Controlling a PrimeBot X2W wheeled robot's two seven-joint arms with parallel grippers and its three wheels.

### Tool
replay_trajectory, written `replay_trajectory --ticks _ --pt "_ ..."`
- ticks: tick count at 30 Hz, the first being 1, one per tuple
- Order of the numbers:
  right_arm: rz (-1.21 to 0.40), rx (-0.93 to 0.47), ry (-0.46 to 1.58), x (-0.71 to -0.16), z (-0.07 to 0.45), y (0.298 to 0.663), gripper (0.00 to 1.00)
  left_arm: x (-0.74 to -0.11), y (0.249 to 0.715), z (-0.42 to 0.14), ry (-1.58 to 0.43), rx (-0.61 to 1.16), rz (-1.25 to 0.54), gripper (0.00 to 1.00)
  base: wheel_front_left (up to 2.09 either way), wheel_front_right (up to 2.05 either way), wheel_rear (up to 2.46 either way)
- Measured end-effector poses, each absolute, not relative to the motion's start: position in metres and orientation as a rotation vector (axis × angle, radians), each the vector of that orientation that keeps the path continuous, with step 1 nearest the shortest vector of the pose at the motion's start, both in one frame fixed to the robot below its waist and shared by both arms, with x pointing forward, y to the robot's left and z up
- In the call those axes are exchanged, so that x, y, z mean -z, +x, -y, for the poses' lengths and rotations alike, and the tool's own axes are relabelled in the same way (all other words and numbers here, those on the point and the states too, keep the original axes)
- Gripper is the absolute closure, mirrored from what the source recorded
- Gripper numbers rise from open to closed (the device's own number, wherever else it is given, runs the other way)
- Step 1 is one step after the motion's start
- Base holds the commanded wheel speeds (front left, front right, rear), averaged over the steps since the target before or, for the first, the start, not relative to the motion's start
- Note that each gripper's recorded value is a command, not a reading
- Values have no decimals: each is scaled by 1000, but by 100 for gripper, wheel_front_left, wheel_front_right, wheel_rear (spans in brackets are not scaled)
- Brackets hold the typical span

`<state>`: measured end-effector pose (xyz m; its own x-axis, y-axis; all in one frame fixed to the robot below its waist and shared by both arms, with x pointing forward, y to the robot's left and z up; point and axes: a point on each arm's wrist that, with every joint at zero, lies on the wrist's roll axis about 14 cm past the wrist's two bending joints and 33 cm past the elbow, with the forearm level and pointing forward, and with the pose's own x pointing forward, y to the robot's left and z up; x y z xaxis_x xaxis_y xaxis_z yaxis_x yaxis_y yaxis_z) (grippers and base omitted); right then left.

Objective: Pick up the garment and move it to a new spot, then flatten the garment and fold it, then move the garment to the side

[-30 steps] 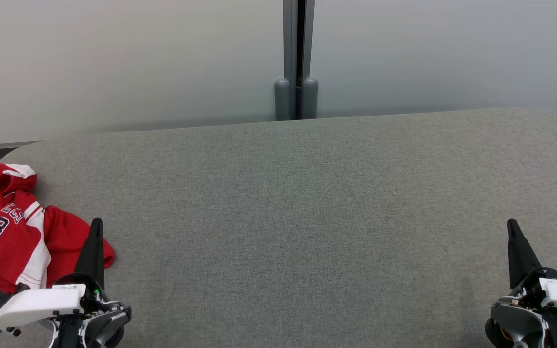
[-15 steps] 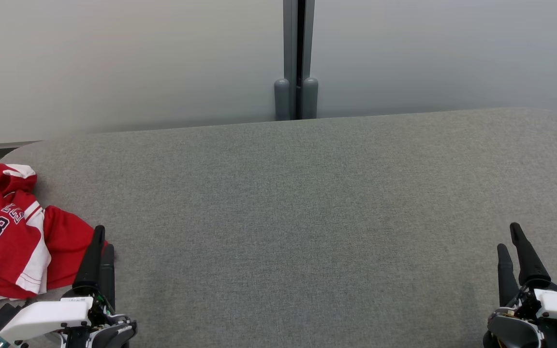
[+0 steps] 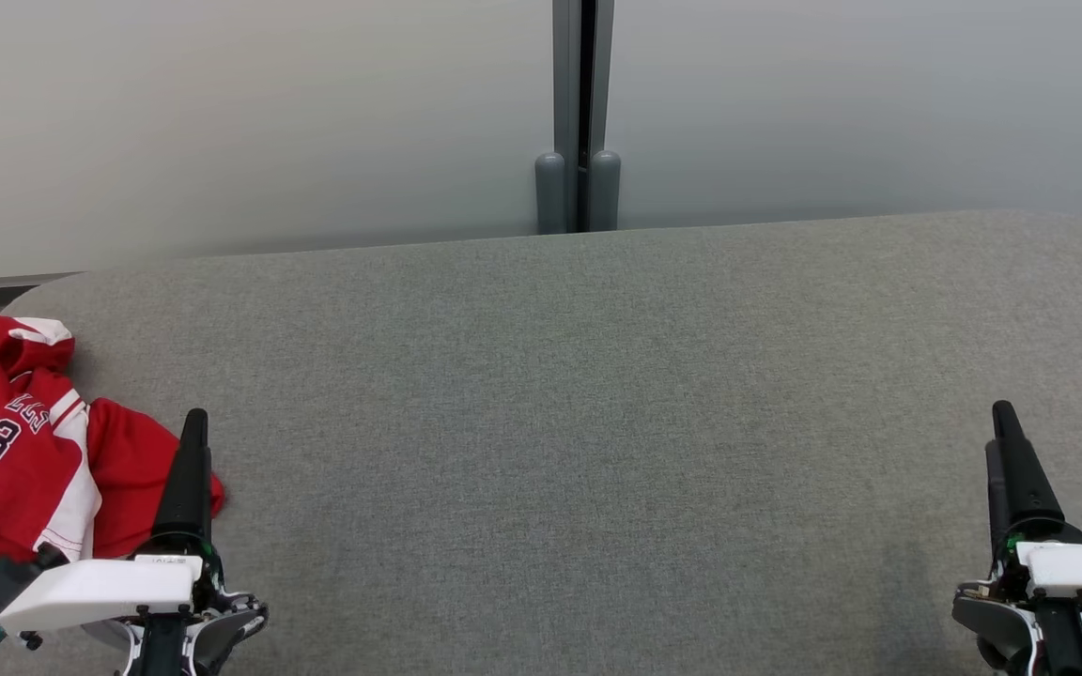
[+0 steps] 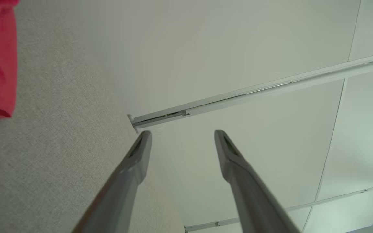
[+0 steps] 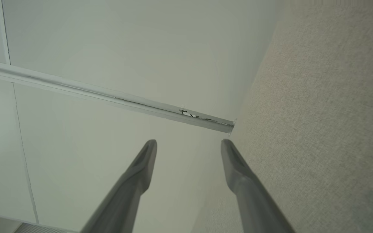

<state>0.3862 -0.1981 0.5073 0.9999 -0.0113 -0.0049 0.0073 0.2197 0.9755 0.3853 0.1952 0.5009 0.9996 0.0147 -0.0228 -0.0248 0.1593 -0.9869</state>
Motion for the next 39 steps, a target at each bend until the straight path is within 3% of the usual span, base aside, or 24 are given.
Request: replay_trajectory --ticks 19,39 --pt "33 -63 823 -527 187 388 0 -532 383 -193 -943 37 70 0 0 0 0" --pt "21 -122 513 -526 170 380 0 -529 366 -192 -616 46 81 0 0 0 0"
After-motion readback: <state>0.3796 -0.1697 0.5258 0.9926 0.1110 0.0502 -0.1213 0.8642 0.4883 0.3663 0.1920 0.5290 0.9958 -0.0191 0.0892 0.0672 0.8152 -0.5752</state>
